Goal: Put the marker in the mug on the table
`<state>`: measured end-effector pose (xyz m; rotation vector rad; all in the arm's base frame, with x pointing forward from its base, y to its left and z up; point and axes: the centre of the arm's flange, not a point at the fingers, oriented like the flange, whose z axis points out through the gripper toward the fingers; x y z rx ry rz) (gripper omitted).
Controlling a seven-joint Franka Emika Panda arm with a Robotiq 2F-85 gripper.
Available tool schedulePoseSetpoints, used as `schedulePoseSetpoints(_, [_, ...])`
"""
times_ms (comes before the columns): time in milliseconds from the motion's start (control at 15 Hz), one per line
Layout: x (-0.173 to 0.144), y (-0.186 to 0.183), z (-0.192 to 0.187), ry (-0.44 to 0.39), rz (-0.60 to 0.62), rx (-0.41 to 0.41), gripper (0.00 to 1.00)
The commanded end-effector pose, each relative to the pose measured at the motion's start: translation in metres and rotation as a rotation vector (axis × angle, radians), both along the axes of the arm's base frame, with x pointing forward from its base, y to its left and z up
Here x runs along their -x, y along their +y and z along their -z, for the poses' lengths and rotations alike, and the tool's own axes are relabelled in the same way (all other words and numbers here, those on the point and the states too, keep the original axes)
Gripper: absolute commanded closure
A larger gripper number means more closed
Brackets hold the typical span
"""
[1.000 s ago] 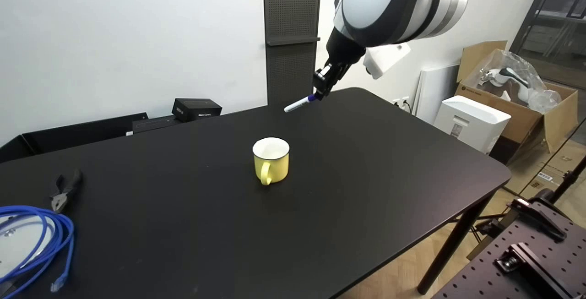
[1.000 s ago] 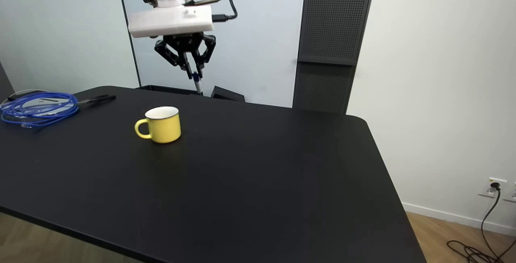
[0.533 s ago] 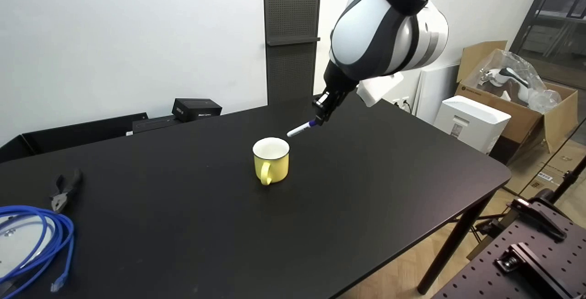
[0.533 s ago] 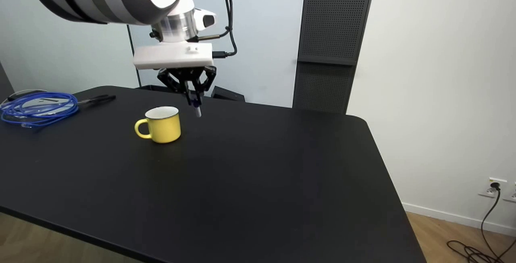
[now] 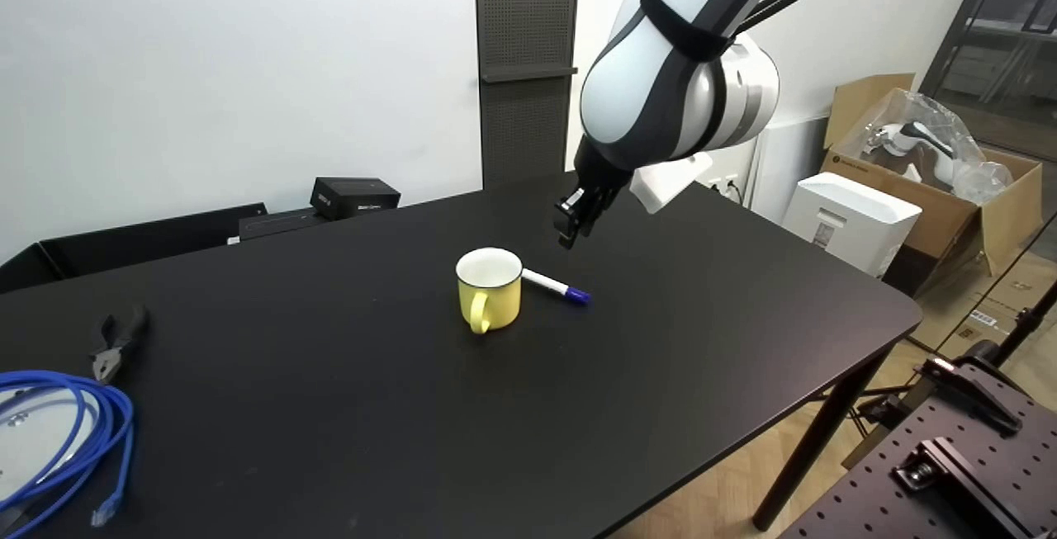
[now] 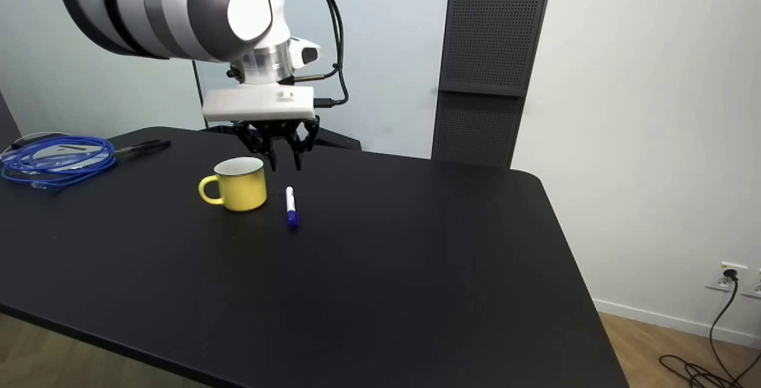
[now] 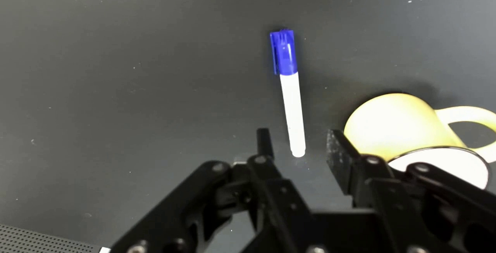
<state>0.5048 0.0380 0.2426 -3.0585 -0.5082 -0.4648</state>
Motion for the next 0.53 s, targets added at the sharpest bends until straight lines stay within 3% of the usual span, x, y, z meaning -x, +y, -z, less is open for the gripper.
schedulePoseSetpoints(0, [-0.011, 0.002, 0.005, 0.018, 0.025, -0.012, 0.26])
schedulePoseSetpoints(267, [-0.008, 0.006, -0.002, 0.099, 0.046, -0.008, 0.01])
schedulePoseSetpoints(467, [-0.002, 0.011, -0.013, 0.187, 0.041, -0.01, 0.0])
